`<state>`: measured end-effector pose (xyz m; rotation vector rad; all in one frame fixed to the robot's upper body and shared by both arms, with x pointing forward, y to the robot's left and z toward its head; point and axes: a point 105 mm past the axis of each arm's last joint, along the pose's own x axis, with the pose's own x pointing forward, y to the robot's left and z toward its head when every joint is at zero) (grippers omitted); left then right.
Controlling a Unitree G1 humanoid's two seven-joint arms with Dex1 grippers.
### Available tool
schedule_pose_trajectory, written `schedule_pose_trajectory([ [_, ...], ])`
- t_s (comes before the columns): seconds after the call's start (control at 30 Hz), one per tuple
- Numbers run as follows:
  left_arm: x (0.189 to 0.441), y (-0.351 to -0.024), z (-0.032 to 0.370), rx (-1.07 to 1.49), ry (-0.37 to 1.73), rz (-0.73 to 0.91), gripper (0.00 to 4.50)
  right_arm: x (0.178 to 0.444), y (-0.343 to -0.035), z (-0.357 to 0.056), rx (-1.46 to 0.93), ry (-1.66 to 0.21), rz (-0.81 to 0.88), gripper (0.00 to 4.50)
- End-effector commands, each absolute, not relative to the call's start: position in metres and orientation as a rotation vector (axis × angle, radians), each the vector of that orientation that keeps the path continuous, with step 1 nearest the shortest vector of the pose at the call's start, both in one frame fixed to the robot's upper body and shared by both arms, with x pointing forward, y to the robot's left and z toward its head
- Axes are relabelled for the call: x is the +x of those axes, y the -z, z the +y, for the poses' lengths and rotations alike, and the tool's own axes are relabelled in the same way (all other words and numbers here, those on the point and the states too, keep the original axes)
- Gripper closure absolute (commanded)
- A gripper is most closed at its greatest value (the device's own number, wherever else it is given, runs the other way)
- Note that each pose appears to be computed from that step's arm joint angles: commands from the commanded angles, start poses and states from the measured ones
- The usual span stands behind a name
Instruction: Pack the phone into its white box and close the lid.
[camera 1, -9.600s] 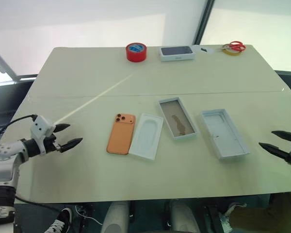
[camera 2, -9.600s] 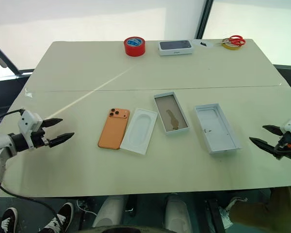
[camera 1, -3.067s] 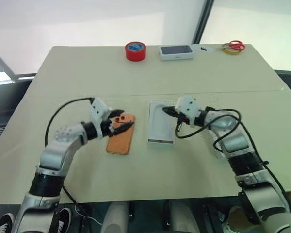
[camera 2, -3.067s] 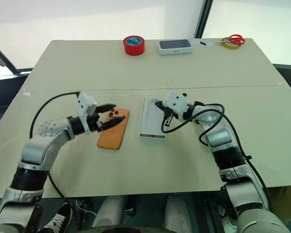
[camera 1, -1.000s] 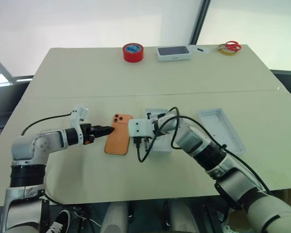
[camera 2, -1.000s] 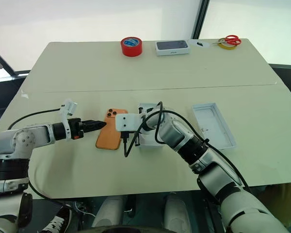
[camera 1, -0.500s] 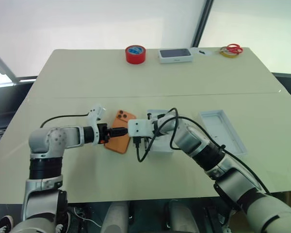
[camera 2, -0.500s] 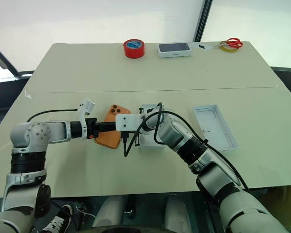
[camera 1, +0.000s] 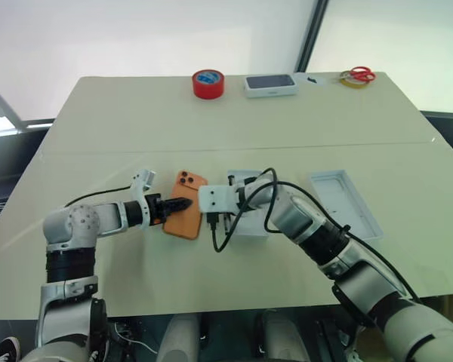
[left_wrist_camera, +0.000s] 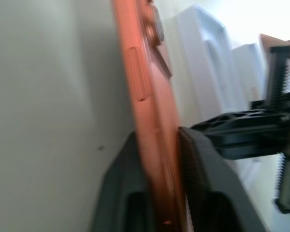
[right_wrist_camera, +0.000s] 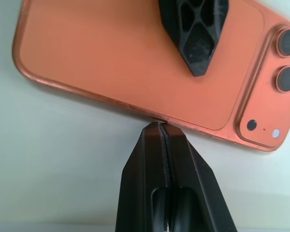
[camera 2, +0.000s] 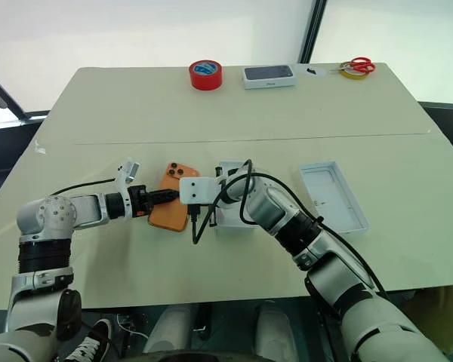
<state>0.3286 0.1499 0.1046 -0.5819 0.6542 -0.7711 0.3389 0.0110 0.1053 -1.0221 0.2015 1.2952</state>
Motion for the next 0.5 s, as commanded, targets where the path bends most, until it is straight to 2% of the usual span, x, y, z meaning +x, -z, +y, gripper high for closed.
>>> schedule_pose_trajectory([
  [0.03,0.328,-0.084,0.156,-0.538,0.710,0.671,3.82,0.340,-0.116,0.016,-1.015,-1.287,0.145,4.50],
  [0.23,0.324,-0.083,0.160,-0.579,0.730,0.676,3.82,0.340,-0.115,0.013,-1.017,-1.280,0.146,4.50],
  [0.3,0.324,-0.086,0.159,-0.643,0.735,0.680,4.26,0.340,-0.115,0.013,-1.014,-1.279,0.143,4.50],
  [0.37,0.324,-0.090,0.158,-0.677,0.743,0.676,4.48,0.340,-0.117,0.013,-1.011,-1.276,0.136,4.50],
  [0.5,0.320,-0.090,0.156,-0.688,0.760,0.672,4.48,0.344,-0.136,0.019,-0.926,-1.251,0.057,4.50],
])
